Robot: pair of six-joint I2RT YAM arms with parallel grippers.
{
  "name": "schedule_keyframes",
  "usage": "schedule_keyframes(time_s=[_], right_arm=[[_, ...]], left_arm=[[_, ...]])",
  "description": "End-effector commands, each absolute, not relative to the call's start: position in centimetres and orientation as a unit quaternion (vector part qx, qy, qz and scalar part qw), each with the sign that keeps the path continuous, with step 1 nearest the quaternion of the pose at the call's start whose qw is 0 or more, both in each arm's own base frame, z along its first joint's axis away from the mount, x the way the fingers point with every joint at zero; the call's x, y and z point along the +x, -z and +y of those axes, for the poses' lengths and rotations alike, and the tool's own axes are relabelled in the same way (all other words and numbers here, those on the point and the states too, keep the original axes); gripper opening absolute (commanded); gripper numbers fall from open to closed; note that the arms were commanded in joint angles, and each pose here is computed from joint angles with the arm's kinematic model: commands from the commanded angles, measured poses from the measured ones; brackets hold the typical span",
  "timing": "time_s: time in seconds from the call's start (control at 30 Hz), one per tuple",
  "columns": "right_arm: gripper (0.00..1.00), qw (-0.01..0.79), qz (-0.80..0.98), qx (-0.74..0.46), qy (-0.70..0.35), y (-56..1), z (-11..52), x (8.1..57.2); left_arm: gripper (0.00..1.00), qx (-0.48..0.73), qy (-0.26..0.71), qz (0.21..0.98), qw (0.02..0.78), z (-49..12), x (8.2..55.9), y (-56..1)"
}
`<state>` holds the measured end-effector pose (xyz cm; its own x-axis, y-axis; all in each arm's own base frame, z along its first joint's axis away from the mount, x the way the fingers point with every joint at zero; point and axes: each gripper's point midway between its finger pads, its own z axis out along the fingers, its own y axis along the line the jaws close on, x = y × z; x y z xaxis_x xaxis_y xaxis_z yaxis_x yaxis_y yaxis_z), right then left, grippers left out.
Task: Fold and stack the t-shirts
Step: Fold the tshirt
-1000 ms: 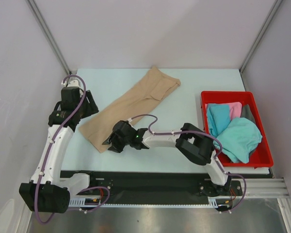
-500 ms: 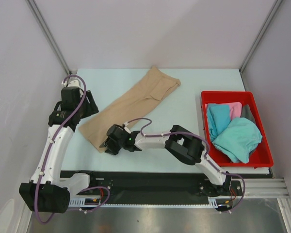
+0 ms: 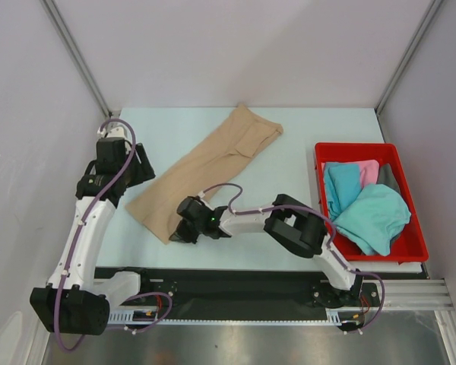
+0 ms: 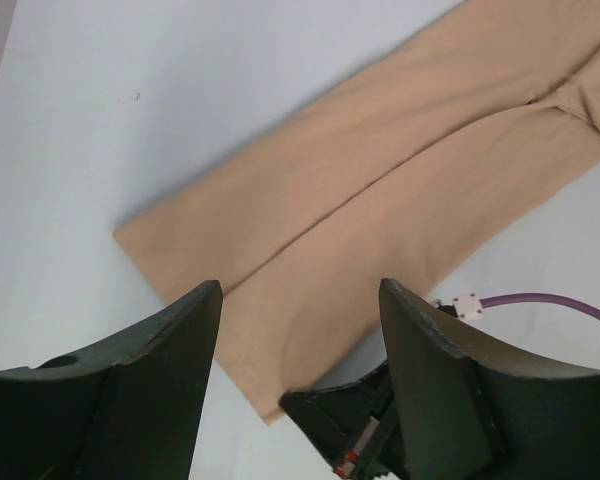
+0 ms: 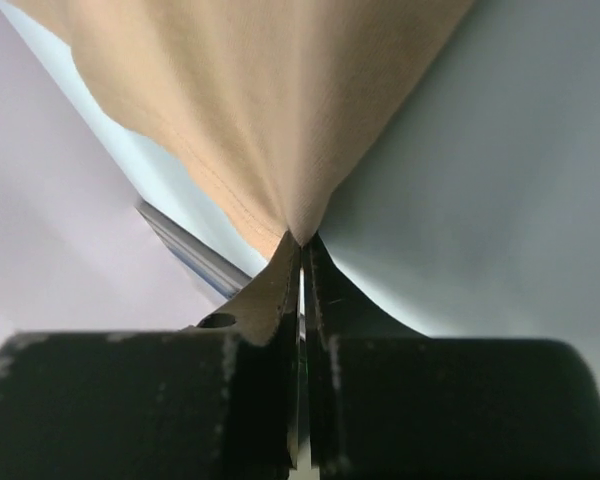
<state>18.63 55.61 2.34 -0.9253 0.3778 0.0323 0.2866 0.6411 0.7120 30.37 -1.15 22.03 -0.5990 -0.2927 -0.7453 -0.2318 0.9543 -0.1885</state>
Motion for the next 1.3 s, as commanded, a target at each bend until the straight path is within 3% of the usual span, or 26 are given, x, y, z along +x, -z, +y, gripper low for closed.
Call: schedule_keyframes(time_s=[0.0, 0.1, 0.5, 0.57, 0.67, 0.7, 0.8, 0.9, 1.07, 1.27], right_arm=[[0.00, 0.055, 0.933, 0.101, -0.341, -1.6, 50.0, 16.3], [0.00, 0.044, 0.945, 0.057, -0.318, 0.7, 44.5, 13.9], [0.00, 0.088, 0.959, -0.051, -0.265, -1.5, 27.6, 7.0], [0.06, 0.117, 0.952, -0.075, -0.272, -3.2, 26.6, 7.3], [0.30, 0.138, 0.955, -0.078, -0.250, -4.9, 24.7, 8.5], [0.45, 0.142, 0.956, -0.078, -0.246, -5.8, 24.0, 8.8], [0.67, 0.199, 0.947, -0.053, -0.247, -9.4, 23.5, 13.4], [0.81, 0.284, 0.927, -0.027, -0.243, -12.6, 22.9, 20.5], [0.83, 0.343, 0.913, 0.027, -0.218, -14.1, 21.4, 33.9], [0.80, 0.369, 0.900, 0.028, -0.231, -14.0, 22.3, 46.7]], left_arm=[[0.70, -0.128, 0.048, 0.900, 0.415, -1.8, 29.4, -21.6], [0.70, -0.124, 0.066, 0.909, 0.391, -2.6, 28.6, -20.4], [0.71, -0.083, 0.160, 0.938, 0.296, -9.1, 24.4, -15.4], [0.71, -0.072, 0.176, 0.937, 0.293, -10.6, 24.0, -15.0], [0.72, -0.049, 0.210, 0.928, 0.302, -12.6, 24.3, -15.4], [0.72, -0.044, 0.213, 0.928, 0.301, -13.0, 24.7, -15.2], [0.73, -0.028, 0.204, 0.927, 0.315, -13.5, 26.8, -15.6], [0.73, -0.022, 0.180, 0.918, 0.353, -13.3, 29.9, -17.0], [0.72, -0.012, 0.171, 0.908, 0.382, -13.8, 33.3, -18.2], [0.70, -0.006, 0.188, 0.908, 0.373, -14.1, 31.9, -17.3]])
